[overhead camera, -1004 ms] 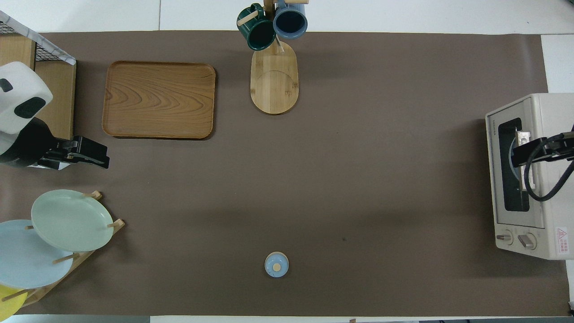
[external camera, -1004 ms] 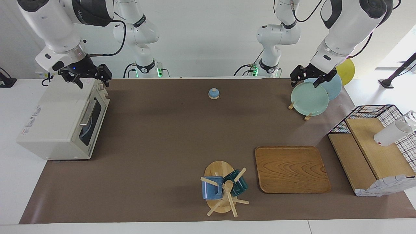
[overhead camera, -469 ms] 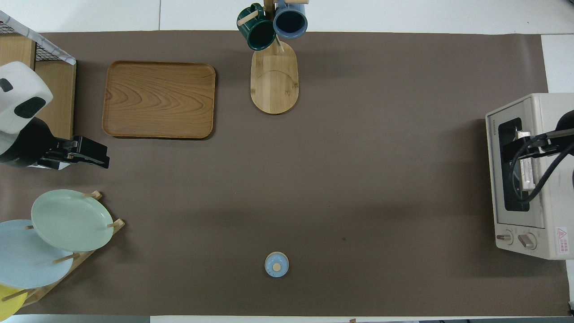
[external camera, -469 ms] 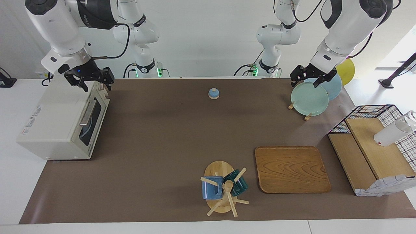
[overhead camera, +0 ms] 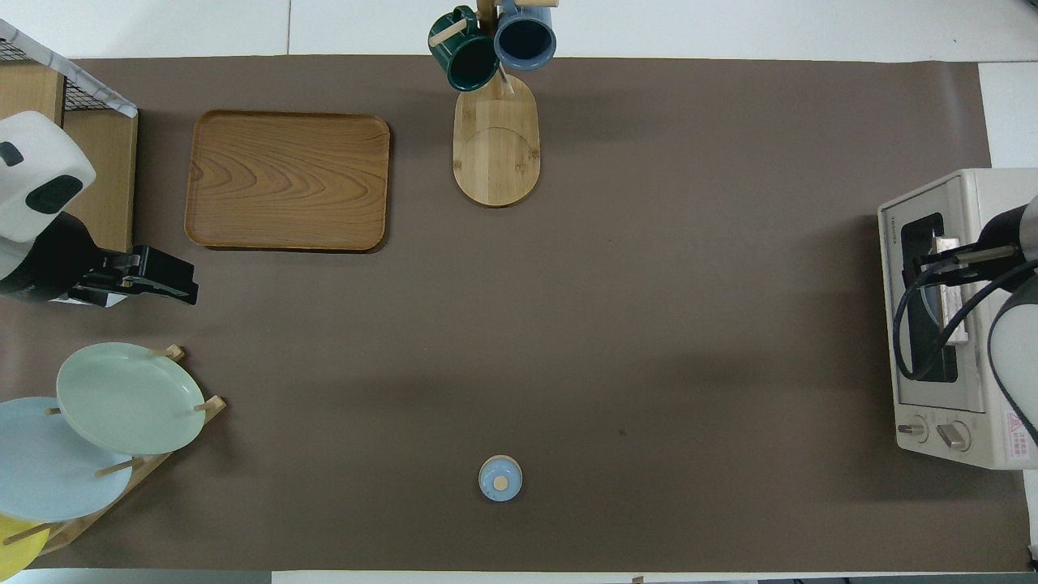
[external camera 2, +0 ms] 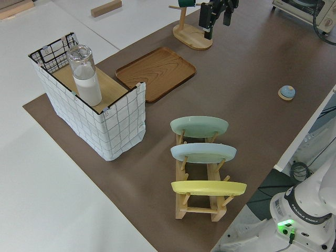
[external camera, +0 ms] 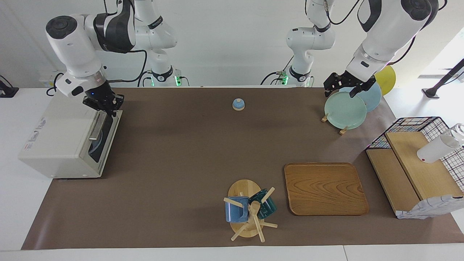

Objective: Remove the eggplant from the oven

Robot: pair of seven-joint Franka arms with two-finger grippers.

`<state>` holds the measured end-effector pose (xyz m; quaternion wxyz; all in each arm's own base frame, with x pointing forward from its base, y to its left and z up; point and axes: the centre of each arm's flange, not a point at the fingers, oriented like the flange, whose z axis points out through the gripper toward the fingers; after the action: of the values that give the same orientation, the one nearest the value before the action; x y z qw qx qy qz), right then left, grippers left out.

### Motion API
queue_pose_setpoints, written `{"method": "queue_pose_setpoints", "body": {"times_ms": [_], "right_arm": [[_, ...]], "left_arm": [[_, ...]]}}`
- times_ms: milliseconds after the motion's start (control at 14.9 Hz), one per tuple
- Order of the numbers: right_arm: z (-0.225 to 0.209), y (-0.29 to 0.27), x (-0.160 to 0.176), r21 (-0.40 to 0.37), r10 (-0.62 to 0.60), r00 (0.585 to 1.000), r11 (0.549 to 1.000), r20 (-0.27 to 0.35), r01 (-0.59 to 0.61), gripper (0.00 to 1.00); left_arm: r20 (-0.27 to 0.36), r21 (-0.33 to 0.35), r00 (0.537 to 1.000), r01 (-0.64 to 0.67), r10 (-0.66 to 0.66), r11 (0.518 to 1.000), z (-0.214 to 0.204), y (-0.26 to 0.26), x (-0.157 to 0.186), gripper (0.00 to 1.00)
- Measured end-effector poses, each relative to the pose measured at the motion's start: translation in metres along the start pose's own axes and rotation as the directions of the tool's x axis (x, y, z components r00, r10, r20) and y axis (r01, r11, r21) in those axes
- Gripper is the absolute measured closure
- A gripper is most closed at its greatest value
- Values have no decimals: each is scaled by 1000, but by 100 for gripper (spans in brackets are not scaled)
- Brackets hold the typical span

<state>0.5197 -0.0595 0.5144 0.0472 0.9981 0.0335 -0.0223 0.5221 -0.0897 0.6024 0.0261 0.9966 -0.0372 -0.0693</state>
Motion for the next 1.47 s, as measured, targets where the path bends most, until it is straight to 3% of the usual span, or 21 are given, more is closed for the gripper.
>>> {"method": "queue_pose_setpoints", "body": {"times_ms": [268,669,1205,1473], "right_arm": [[18,14,2,-104,-4,999,995,42,8,99],[41,15,13,-146,-28,999,989,33,32,99],[53,4,11,-150,-53,998,987,18,55,99],[68,-39,15,-149,-68,998,987,-3,67,99]], "left_arm": [[0,0,1000,0,0,1000,0,0,0,0],[0,0,1000,0,0,1000,0,0,0,0],[0,0,1000,0,0,1000,0,0,0,0],[0,0,1000,0,0,1000,0,0,0,0]]}}
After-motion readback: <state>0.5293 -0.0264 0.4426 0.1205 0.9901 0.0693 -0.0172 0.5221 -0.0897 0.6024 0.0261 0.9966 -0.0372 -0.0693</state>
